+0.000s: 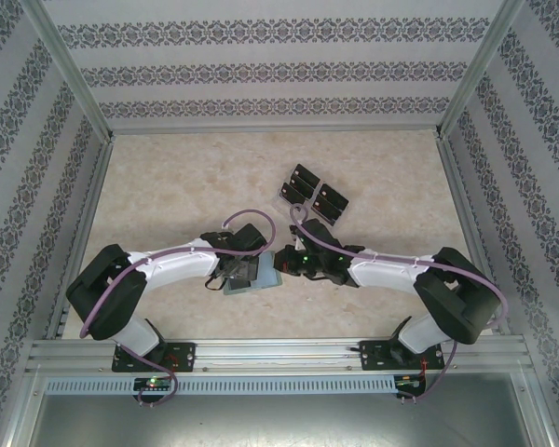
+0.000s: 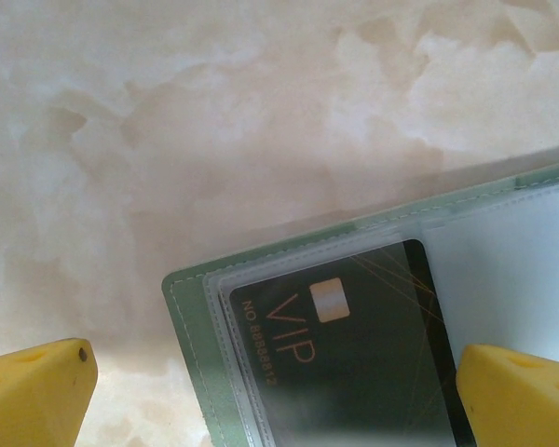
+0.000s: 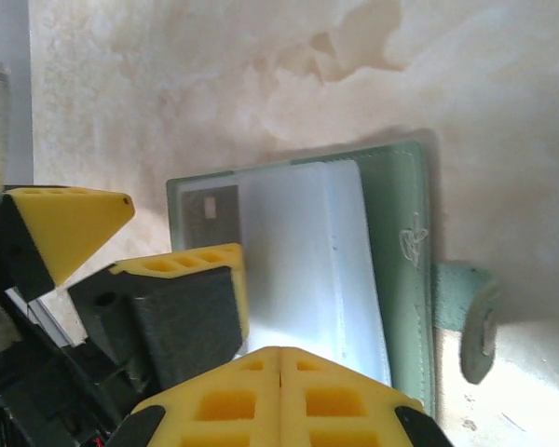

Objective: Put the credit cards into the card holder
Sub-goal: Insert the credit card into the card slot, then press the card into the card slot of the card holder.

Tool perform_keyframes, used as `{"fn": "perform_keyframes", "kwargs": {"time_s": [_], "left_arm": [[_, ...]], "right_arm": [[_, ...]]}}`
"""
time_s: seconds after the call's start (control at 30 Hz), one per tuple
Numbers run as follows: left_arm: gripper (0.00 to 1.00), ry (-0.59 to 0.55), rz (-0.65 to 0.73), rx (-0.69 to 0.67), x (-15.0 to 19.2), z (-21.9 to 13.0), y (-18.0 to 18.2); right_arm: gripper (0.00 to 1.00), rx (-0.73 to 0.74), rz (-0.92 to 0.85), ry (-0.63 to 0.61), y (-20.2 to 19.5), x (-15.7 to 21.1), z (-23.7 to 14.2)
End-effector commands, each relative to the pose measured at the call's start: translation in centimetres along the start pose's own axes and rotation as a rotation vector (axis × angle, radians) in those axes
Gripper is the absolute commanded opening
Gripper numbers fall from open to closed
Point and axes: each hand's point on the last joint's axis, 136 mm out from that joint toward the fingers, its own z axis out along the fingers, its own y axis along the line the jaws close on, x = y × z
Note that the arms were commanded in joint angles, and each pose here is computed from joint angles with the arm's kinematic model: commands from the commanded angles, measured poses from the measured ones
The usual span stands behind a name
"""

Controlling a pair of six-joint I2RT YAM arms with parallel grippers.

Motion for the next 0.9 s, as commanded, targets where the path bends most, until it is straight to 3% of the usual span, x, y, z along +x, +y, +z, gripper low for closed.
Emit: {"fn": "perform_keyframes", "kwargs": {"time_s": [0.0,0.47,0.87], "left_arm": [[1.00,-0.043,-0.036,0.041,-1.6,-1.5,-0.4],[1.00,-0.061,-0.093,0.040,-2.0,-2.2,1.5],[1.00,-0.036,-0.087,0.055,-0.9,-1.3,1.5]], "right_arm": [[0.00,0.019,-0.055,0.015,0.7,0.1,-0.3],[0.00,0.015,-0.116,0.103,2.5,1.8,3.1],[0.00,0.098,-0.036,0.100,-2.2,2.5,4.7]]}}
